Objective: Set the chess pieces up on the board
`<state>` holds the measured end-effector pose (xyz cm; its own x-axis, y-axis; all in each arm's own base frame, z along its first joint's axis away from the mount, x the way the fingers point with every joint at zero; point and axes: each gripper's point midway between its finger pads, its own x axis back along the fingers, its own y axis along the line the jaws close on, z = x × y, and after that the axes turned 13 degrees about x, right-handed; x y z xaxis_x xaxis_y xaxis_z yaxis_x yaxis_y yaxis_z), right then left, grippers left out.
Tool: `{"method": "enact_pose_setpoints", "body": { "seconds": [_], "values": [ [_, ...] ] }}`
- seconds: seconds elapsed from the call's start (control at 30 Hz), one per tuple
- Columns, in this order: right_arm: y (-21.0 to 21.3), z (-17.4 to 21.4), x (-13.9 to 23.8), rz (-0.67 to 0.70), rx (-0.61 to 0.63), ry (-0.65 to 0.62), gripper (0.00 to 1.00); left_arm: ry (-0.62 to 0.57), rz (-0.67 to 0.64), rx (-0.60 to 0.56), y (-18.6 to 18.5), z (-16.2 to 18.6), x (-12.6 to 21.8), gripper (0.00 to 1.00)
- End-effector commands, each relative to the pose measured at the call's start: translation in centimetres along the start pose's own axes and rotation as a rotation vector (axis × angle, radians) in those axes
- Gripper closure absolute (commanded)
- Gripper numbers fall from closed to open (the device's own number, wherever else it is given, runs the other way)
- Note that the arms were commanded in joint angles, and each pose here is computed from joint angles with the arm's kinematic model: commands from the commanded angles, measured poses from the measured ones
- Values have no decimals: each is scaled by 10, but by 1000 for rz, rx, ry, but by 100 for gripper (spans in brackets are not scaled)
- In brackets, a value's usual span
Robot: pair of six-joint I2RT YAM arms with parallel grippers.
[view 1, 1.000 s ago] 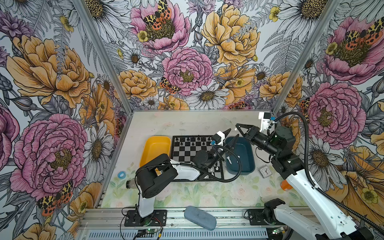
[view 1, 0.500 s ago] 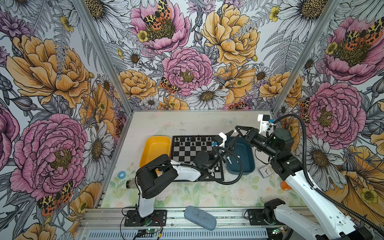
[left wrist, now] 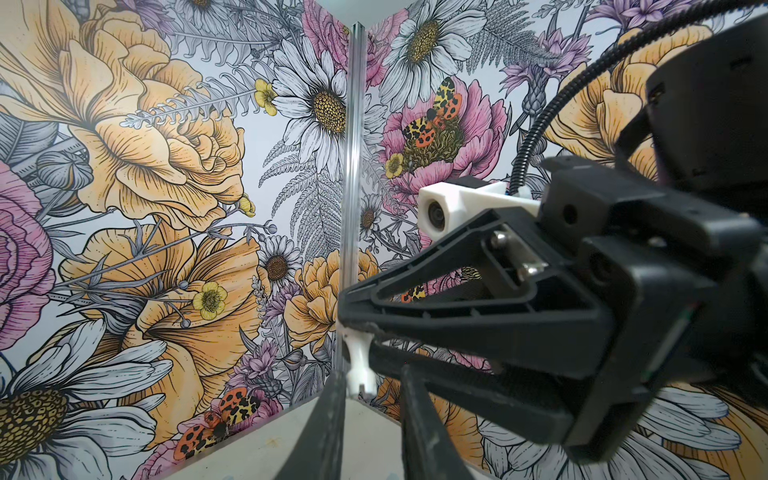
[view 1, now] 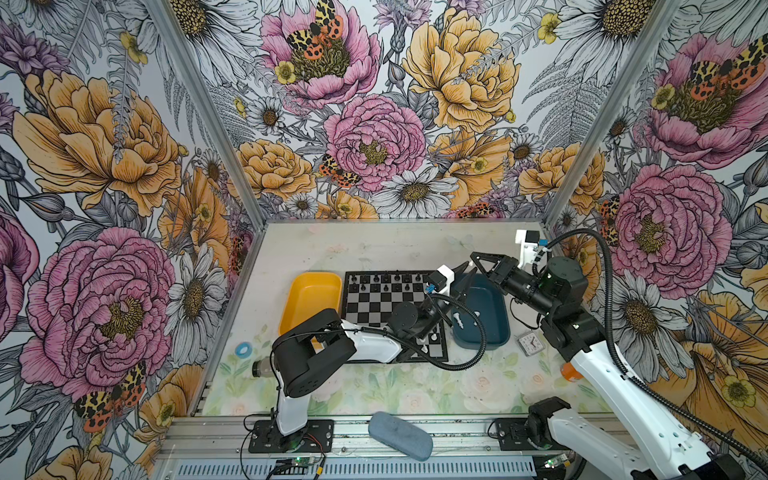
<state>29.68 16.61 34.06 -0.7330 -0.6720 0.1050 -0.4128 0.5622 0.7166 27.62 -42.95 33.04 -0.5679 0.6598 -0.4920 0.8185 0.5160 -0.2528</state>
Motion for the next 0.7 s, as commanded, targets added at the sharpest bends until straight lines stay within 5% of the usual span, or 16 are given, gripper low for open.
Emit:
{"method": "enact_pose_setpoints", "body": {
  "seconds": [0.0, 0.67],
  "values": [
    [11, -3, 5, -40, 16, -17, 100, -63, 6, -3, -6, -22, -2, 76],
    [12, 5, 5, -53, 9, 3, 100, -79, -3, -8, -5, -28, -5, 91]
  ]
}}
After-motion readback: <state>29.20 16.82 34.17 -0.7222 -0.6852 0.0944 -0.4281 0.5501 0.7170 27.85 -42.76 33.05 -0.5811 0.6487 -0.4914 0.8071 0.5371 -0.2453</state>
